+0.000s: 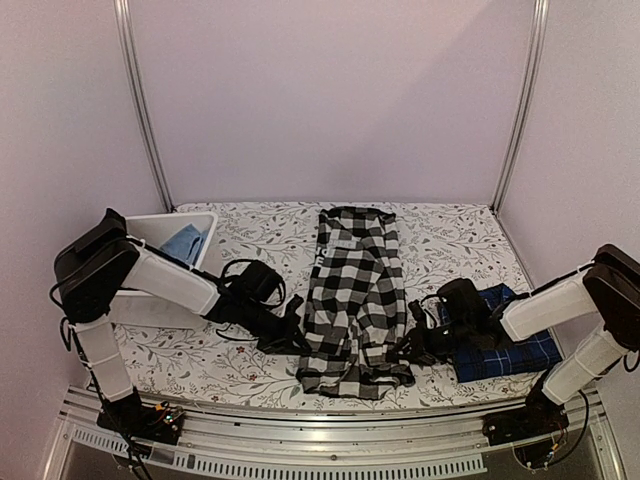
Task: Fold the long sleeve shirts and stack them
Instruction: Pick up the rectangle-folded shirt from the center of the board.
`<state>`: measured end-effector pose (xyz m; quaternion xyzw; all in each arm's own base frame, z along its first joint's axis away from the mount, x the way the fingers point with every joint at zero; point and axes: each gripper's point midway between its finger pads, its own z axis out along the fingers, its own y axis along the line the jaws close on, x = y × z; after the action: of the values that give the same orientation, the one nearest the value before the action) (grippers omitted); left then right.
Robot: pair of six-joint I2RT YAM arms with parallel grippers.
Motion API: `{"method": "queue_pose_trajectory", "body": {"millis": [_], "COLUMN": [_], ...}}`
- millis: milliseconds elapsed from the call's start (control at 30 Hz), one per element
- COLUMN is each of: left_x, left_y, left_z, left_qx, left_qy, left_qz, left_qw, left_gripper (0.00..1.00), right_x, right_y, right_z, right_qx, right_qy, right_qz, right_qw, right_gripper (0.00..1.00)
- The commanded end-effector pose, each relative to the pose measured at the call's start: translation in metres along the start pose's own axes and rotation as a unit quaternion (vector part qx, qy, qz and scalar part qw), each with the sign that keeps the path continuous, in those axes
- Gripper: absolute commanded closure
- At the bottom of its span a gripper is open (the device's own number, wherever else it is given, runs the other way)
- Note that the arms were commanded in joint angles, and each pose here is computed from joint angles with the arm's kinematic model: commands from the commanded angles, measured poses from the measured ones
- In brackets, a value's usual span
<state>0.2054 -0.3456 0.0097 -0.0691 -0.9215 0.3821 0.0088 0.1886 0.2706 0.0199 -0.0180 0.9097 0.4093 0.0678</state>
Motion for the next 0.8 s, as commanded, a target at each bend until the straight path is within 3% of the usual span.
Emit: {"method": "queue_pose_trajectory", "body": {"millis": [0, 233, 533, 767], "left_x": [0.012, 0.027, 0.040, 0.000], "left_y": [-0.012, -0.015, -0.033, -0.073], "left_z": [-0.001, -0.012, -0.027, -0.049], "left_qx": [0.019, 0.021, 0.036, 0.076], "left_qy": [0.006, 0.003, -0.006, -0.047], "left_qz": [0.011, 0.010, 0.019, 0.038], "left_qw": [1.000, 1.000, 0.999, 0.995], "left_gripper": [1.00, 1.00, 1.00, 1.00], "right_x": [0.012, 0.020, 0.019, -0.026], "right_y": [-0.010, 0.000, 0.035, 0.069], "right_z": [0.003, -0.007, -0.025, -0.039], "right_qx": [0.014, -0.002, -0.038, -0.064], "right_qy": [0.011, 0.005, -0.018, -0.070], "right_qz": [0.015, 0.017, 0.009, -0.004], "right_qw": [1.000, 1.000, 0.999, 0.995], "right_gripper": [0.83, 1.00, 1.00, 1.00]}}
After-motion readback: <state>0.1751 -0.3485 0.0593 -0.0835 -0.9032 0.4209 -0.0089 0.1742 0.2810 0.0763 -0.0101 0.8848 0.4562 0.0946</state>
